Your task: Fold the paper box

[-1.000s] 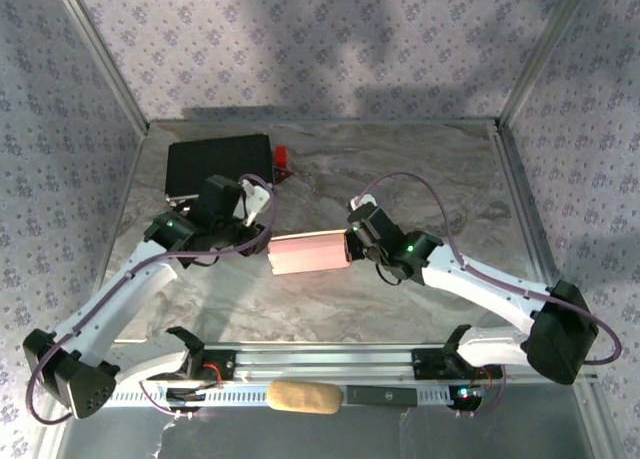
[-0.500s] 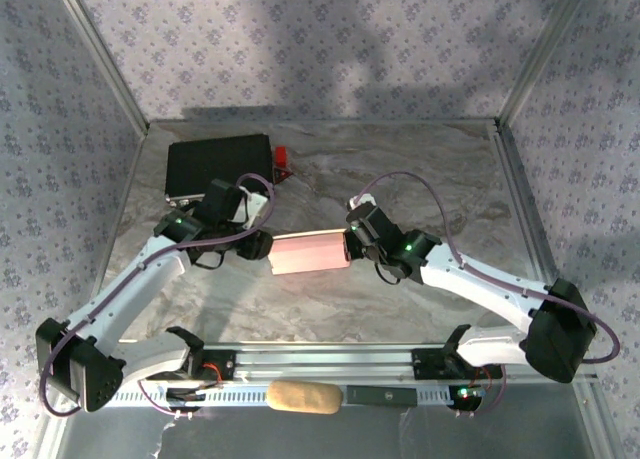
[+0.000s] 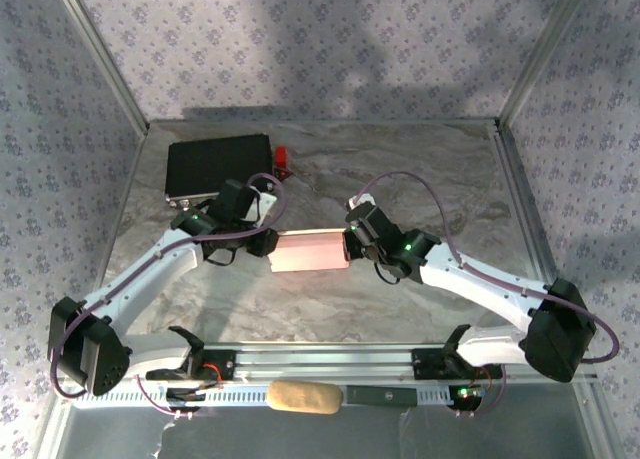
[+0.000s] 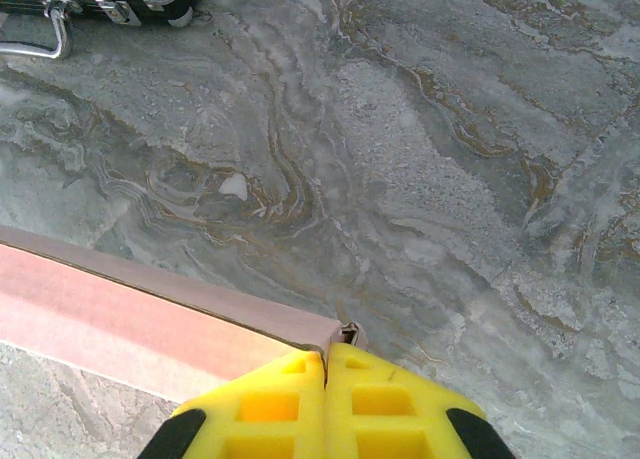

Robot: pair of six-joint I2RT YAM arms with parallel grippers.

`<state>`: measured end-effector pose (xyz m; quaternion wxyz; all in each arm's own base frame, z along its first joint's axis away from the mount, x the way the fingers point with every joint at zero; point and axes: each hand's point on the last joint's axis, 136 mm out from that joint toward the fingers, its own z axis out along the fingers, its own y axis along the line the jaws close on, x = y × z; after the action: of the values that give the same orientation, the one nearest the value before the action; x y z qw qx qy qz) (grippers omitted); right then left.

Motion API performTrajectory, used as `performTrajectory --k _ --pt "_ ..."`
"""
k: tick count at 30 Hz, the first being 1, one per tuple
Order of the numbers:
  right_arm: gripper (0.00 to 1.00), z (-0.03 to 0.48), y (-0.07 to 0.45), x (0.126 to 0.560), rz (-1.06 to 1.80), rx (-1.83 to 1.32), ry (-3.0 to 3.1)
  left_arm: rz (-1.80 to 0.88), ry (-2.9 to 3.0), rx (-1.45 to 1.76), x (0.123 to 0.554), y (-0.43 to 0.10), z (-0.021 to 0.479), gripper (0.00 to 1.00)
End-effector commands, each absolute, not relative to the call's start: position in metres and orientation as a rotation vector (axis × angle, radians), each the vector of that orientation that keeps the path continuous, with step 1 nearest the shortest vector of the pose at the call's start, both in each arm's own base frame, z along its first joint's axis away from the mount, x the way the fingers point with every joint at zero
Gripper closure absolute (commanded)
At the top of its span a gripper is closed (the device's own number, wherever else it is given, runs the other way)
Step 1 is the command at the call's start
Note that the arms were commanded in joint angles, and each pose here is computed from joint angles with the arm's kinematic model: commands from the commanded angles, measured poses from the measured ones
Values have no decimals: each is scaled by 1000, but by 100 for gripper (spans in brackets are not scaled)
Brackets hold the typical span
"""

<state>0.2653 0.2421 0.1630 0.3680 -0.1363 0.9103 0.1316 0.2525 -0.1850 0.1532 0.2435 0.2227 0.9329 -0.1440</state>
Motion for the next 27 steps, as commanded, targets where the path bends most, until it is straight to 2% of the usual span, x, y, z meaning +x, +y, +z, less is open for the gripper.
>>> performTrajectory --k 1,9,18,27 --pt "99 154 241 259 313 -375 2388 -372 2576 609 249 -184 138 69" --pt "99 153 242 260 313 -375 2391 -336 2582 592 242 -179 131 72" --pt "99 153 241 260 306 -373 2394 -363 2589 536 236 -181 164 61" --pt "100 151 241 261 301 -373 2401 -299 2600 545 233 -172 165 66"
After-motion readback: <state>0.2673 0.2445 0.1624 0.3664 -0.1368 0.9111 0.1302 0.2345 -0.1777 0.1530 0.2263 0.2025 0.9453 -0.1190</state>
